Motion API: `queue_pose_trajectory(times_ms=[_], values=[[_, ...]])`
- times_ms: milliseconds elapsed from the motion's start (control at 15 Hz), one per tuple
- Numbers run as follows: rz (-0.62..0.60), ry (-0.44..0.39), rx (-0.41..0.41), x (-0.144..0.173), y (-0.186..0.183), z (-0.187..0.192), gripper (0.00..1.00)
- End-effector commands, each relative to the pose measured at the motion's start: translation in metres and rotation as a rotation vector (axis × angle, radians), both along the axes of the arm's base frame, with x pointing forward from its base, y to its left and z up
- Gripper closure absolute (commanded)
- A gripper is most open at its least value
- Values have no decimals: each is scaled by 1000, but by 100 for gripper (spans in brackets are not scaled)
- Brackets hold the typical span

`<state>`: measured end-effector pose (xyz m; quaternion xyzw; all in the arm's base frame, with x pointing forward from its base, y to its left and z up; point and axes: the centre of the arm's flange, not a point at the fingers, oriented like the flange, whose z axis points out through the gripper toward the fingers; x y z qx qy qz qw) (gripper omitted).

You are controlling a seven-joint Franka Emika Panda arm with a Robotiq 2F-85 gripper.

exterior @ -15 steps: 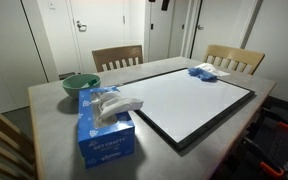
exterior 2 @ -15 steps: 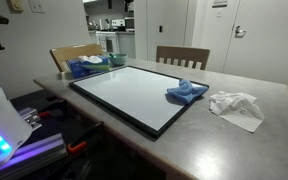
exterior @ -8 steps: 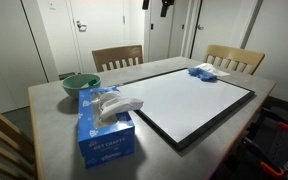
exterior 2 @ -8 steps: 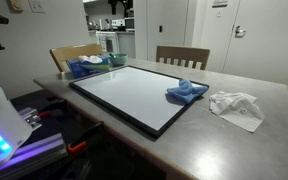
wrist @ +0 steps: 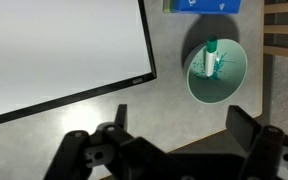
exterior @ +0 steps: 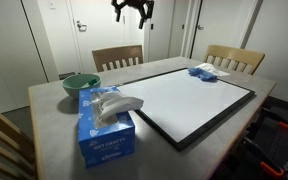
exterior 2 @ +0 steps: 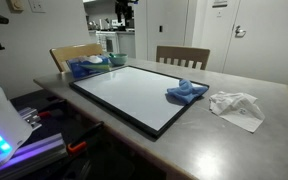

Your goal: Move the bowl to the right then move the box forward towards the right

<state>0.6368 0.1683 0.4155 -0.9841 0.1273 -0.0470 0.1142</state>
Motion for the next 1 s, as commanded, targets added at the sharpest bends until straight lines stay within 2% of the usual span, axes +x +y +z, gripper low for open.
queue_pose_trajectory(times_ms=[0, 467, 733, 933], values=[[-5, -12, -23, -3, 1, 3, 0], [-60, -54, -47, 28, 27, -37, 0], [-89, -114, 6, 46, 48, -64, 0], [-85, -126, 48, 56, 60, -81, 0]])
